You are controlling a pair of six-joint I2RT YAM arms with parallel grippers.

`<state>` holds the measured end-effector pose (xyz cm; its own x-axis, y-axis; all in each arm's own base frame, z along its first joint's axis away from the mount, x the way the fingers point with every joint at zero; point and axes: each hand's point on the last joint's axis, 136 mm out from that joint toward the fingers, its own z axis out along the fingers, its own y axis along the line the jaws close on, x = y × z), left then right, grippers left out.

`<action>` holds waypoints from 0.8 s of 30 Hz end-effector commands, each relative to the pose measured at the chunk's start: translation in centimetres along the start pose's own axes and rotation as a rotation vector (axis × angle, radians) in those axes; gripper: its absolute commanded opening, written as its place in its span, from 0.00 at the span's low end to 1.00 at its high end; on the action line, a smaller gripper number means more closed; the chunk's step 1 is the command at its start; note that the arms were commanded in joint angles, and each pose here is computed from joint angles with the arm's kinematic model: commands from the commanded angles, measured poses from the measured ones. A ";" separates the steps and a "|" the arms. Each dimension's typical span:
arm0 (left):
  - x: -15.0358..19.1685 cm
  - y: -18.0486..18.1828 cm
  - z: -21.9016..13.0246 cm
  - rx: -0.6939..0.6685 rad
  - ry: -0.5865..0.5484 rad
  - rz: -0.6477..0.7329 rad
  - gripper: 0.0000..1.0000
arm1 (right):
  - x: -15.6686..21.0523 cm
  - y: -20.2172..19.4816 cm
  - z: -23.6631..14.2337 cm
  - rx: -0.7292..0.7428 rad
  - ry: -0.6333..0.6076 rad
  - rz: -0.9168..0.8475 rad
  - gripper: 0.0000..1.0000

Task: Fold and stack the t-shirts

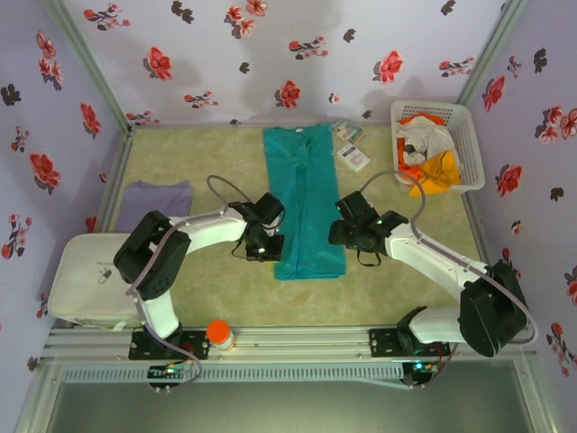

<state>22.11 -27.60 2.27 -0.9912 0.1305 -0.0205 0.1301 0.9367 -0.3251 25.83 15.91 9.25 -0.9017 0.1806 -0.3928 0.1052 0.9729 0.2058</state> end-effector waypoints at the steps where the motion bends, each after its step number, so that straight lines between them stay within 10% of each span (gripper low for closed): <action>1: 1.6 2.2 -1.0 -0.078 0.019 0.016 0.00 | -0.2 0.3 0.4 0.015 -0.003 0.019 0.66; 6: 2.5 2.9 -2.3 -0.097 0.023 0.019 0.03 | 1.3 0.5 1.6 0.002 0.050 0.038 0.65; 11: 2.4 2.3 -5.4 -0.102 0.004 0.045 0.41 | 1.6 0.2 1.8 -0.001 0.049 0.056 0.65; 24: 0.7 -3.0 -3.5 0.062 0.020 0.061 0.07 | 1.6 -0.9 1.6 0.049 0.036 0.050 0.65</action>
<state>21.19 -27.03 6.24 -0.9837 0.1766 -0.0328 0.1775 0.9278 -0.3283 25.39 16.48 7.08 -0.9150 0.2120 -0.3432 0.1436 0.9662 0.2140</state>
